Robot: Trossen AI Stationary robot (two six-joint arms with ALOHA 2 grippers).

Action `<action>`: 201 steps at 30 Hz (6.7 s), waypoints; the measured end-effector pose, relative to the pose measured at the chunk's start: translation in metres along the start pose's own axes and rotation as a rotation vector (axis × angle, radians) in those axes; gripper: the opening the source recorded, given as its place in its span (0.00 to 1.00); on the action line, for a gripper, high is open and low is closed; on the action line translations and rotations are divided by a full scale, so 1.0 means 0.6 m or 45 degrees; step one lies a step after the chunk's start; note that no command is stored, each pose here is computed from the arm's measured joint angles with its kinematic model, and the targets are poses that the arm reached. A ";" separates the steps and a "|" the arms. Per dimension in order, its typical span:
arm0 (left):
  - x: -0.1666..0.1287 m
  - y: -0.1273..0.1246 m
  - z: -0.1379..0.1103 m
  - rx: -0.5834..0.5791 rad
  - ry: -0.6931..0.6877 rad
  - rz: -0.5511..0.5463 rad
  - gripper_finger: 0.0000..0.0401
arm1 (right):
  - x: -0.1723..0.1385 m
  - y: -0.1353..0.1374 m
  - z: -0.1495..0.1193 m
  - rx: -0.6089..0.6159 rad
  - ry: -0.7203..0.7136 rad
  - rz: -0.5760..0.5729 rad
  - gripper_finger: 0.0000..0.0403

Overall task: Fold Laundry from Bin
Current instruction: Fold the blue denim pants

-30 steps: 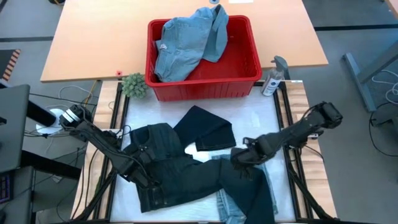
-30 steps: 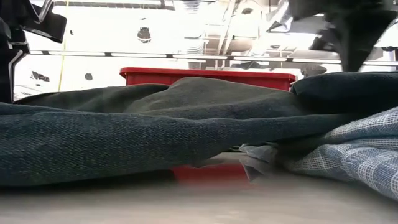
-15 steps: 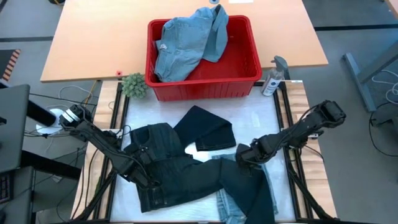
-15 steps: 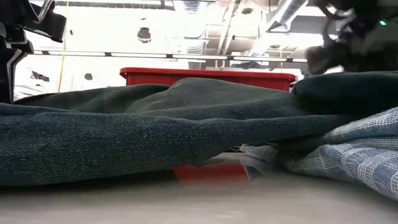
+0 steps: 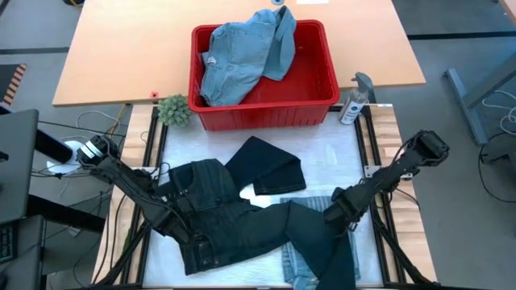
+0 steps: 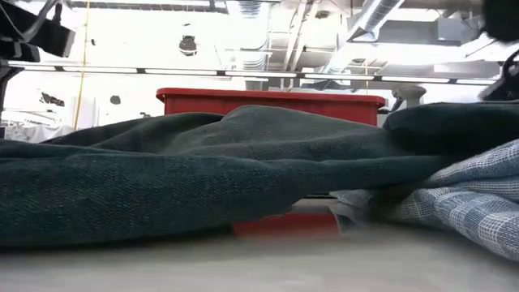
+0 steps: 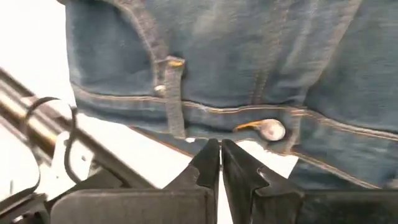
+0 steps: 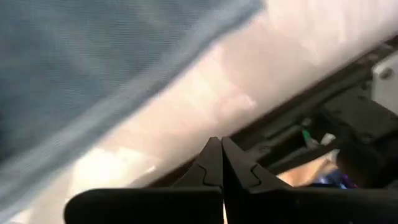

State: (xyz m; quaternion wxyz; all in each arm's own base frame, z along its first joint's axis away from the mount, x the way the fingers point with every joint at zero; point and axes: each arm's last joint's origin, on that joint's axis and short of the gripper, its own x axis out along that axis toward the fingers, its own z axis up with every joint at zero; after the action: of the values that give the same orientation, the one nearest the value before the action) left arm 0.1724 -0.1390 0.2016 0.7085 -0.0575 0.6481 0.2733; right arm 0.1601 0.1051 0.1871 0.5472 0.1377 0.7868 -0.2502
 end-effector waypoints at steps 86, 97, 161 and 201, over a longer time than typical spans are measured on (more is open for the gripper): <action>0.102 -0.131 -0.037 -0.280 0.123 -0.915 0.00 | -0.042 0.023 -0.059 0.294 -0.349 0.242 0.04; 0.100 -0.123 -0.040 -0.258 0.069 -0.864 0.00 | -0.015 0.111 -0.090 0.289 -0.425 0.460 0.04; 0.087 -0.103 -0.080 0.046 0.321 -0.825 0.00 | -0.117 0.155 -0.098 0.432 -0.151 0.400 0.04; 0.087 -0.104 -0.077 0.210 0.285 -0.869 0.00 | -0.024 0.244 -0.135 0.357 0.168 0.100 0.04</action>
State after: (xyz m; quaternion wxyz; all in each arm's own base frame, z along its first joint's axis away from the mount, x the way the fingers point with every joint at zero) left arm 0.1607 -0.1956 0.1278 0.6858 -0.2428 0.6849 -0.0399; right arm 0.1727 0.2727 0.1870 0.4791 0.2595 0.7724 -0.3264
